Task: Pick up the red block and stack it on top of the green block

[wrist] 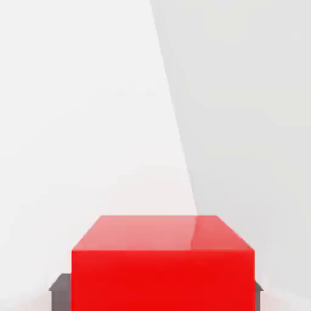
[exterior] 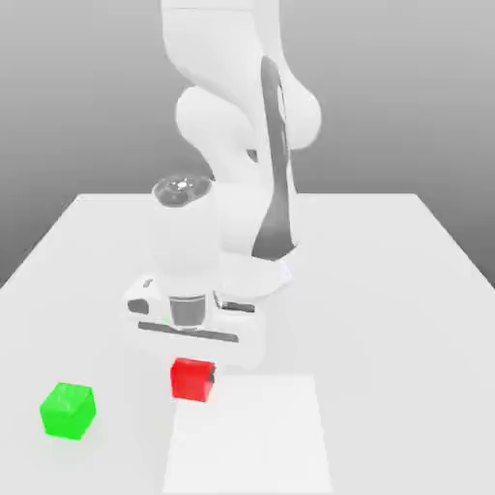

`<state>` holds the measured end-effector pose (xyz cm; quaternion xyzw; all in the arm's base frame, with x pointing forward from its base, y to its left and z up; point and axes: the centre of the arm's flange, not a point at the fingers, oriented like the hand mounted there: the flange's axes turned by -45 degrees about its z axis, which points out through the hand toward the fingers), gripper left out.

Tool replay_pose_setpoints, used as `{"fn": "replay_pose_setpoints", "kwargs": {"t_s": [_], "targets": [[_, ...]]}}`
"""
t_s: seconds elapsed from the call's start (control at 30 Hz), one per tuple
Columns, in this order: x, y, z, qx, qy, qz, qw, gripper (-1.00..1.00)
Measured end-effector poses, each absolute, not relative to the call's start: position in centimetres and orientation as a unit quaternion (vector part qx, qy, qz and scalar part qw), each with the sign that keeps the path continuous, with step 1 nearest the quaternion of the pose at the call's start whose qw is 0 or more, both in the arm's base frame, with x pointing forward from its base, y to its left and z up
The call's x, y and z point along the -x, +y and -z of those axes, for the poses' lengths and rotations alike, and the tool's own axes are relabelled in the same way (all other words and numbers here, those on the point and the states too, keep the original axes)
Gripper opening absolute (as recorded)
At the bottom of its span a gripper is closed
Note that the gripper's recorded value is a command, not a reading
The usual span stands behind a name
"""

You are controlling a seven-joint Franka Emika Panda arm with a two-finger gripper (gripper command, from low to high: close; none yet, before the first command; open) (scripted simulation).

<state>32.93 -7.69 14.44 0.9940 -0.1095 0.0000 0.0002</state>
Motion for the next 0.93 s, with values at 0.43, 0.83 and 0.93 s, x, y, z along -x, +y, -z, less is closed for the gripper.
{"fn": "replay_pose_setpoints", "kwargs": {"t_s": [0.43, 0.83, 0.93], "targets": [[-34.9, -12.1, -21.8, -0.983, -0.181, 0.000, -0.001, -1.00], [-38.3, -24.5, -19.0, -0.938, -0.348, 0.000, 0.000, 1.00], [-38.3, -24.5, -19.0, -0.938, -0.348, 0.000, 0.000, 1.00]]}}
